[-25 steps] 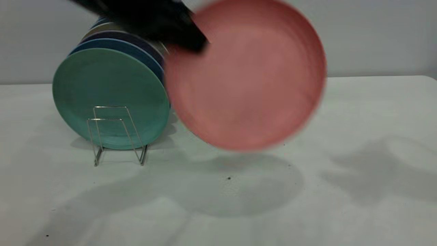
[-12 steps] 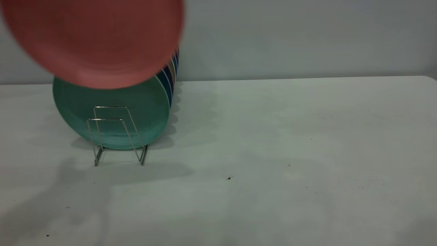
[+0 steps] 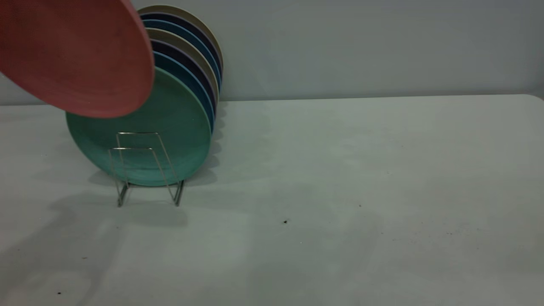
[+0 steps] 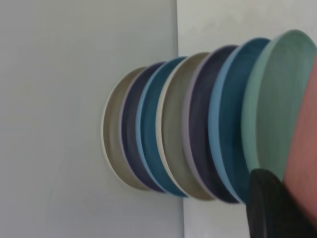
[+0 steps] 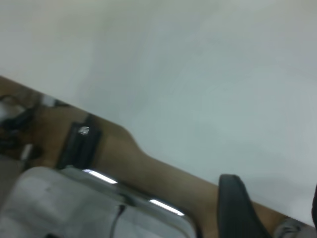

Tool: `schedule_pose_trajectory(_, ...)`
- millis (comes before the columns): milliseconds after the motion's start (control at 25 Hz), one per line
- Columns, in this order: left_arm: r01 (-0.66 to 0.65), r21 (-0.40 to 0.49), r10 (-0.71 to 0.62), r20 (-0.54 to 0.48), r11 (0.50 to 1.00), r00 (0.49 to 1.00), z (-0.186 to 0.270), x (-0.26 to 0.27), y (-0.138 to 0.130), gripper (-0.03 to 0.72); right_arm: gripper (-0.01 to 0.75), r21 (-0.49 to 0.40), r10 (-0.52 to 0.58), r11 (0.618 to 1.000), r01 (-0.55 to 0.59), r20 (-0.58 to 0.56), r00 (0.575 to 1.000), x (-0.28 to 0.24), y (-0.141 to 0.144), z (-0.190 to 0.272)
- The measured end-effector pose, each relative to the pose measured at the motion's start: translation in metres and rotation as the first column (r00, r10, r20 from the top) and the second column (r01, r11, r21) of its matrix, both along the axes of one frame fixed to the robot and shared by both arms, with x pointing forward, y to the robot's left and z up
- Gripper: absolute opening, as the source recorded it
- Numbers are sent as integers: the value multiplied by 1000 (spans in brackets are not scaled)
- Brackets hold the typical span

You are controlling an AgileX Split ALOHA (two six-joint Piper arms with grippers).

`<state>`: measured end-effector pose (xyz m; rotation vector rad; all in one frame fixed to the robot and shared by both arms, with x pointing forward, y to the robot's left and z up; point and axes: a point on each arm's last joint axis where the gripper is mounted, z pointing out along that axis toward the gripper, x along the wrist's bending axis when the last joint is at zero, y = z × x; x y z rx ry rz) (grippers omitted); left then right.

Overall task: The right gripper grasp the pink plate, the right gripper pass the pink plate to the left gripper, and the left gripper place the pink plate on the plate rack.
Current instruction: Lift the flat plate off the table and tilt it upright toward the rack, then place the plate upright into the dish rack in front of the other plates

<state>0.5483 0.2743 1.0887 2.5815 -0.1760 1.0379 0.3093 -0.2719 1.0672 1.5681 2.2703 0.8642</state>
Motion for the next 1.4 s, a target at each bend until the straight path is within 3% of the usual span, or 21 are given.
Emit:
schedule_pose_trajectory(520, -64, 17, 64, -32, 998, 997, -38, 31, 5, 60, 388, -36, -150, 987, 156, 135, 979, -29, -6, -24)
schedule_pose_trajectory(840, -32, 44, 34, -42, 999, 999, -53, 40, -9, 60, 388, -43, -155, 986, 162, 139, 978, -29, -7, -24)
schedule_pose_trajectory(1400, -51, 57, 53, -36, 997, 998, -61, 46, -8, 60, 388, -43, -156, 986, 164, 141, 978, -29, -7, -24)
